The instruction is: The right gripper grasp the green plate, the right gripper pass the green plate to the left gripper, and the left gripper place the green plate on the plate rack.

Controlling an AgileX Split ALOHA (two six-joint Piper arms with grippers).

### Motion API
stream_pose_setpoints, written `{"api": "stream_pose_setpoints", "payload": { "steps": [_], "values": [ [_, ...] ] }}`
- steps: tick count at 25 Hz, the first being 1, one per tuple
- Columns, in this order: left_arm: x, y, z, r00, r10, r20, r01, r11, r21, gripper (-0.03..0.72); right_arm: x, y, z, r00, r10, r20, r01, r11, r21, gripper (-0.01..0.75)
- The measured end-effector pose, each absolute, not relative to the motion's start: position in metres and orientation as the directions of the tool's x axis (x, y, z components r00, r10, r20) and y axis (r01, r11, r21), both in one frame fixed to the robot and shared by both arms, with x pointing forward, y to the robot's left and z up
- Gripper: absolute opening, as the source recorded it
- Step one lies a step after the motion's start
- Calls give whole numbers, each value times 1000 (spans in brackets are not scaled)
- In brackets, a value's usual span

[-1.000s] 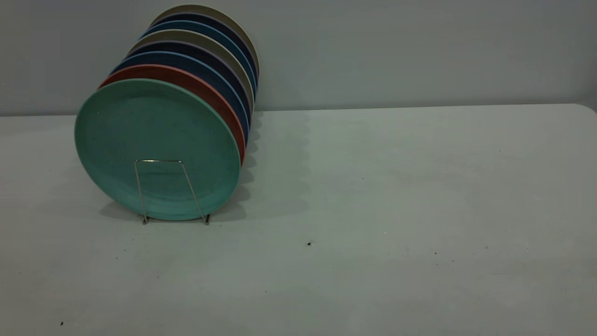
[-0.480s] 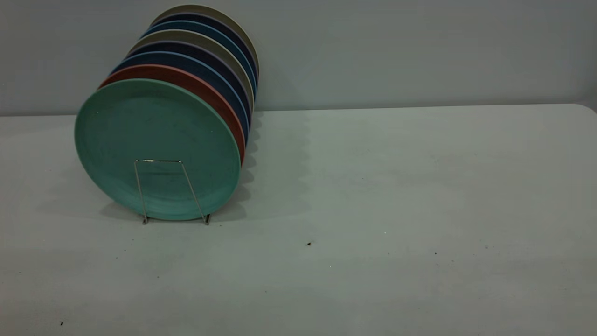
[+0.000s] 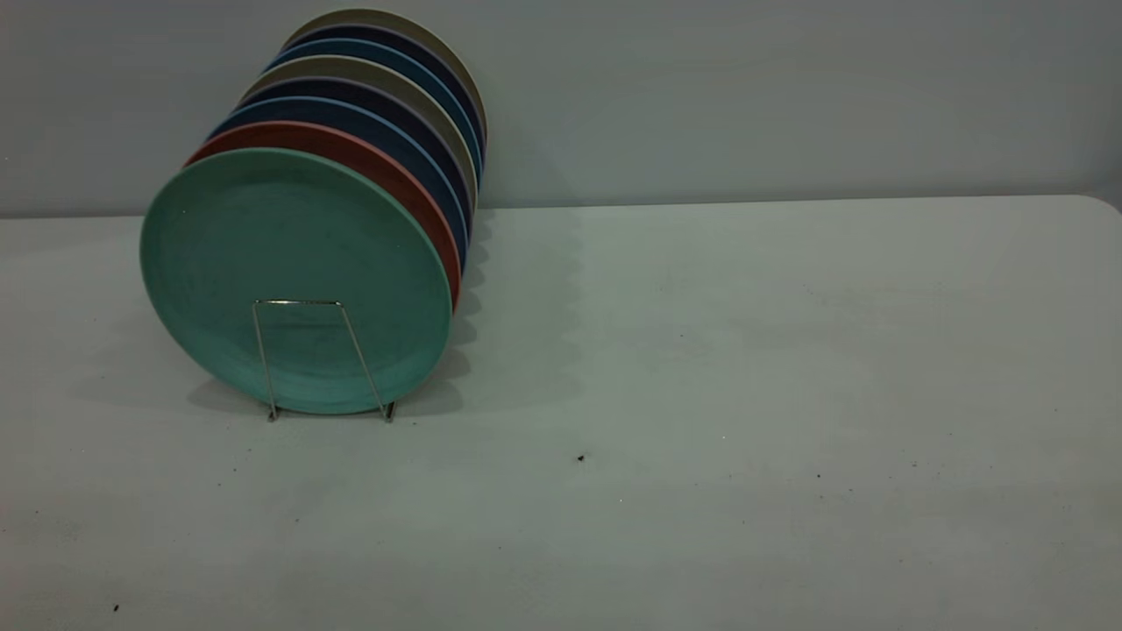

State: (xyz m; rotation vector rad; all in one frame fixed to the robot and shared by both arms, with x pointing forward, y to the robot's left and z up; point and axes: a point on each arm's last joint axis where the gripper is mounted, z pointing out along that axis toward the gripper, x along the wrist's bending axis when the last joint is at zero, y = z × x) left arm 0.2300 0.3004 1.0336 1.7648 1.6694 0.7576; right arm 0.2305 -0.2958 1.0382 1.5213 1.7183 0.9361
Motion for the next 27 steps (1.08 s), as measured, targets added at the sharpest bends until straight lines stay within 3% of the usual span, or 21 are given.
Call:
{"api": "stream_pose_setpoints", "payload": {
  "steps": [27],
  "values": [
    [222, 300, 1033, 26, 1000, 10, 623, -24, 782, 486, 231, -295, 1038, -57, 998, -12, 532, 40, 846, 460]
  ]
}}
